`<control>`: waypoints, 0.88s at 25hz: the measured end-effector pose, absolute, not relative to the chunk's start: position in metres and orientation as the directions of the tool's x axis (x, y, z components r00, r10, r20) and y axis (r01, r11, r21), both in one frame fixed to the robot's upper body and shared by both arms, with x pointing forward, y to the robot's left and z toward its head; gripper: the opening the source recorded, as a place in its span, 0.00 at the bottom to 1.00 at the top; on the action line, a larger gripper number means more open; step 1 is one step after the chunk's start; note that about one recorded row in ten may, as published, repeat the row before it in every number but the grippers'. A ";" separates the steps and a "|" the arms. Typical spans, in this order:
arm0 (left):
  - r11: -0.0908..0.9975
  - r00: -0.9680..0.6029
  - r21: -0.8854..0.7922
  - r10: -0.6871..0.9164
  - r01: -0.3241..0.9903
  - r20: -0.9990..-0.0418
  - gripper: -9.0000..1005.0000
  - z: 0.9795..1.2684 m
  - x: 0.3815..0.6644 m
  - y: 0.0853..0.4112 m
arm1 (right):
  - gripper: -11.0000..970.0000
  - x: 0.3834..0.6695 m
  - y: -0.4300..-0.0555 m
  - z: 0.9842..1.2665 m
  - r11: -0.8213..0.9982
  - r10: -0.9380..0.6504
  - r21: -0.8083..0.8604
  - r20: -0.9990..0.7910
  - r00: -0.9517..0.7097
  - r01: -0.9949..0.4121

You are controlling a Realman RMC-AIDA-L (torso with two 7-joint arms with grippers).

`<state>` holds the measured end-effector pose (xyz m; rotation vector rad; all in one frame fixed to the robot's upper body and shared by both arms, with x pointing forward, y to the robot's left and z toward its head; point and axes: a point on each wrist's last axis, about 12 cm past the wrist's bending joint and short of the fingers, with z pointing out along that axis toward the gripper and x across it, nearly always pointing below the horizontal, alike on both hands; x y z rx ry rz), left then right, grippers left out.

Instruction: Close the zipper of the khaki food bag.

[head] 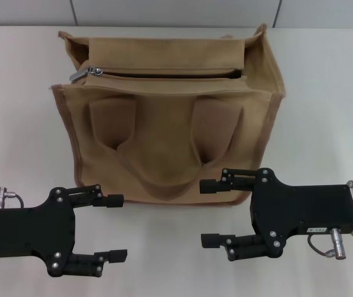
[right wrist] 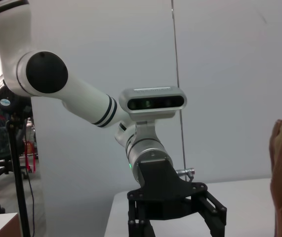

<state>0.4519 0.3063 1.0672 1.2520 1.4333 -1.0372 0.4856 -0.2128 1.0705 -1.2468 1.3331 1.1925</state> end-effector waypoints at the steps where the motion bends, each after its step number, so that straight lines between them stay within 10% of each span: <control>1: 0.121 -0.041 -0.016 0.201 0.992 -0.979 0.79 1.067 0.452 0.306 | 0.79 0.486 -0.213 1.070 0.018 -0.103 0.057 -0.993 -0.058 -0.998; 12: 0.130 -0.025 0.001 0.196 0.991 -0.980 0.78 1.067 0.454 0.304 | 0.79 0.485 -0.212 1.069 0.024 -0.103 0.059 -0.993 -0.062 -0.998; 22: 0.362 0.104 0.100 0.009 0.927 -0.995 0.77 1.077 0.440 0.323 | 0.79 0.484 -0.211 1.065 0.037 -0.086 0.085 -0.992 -0.088 -0.996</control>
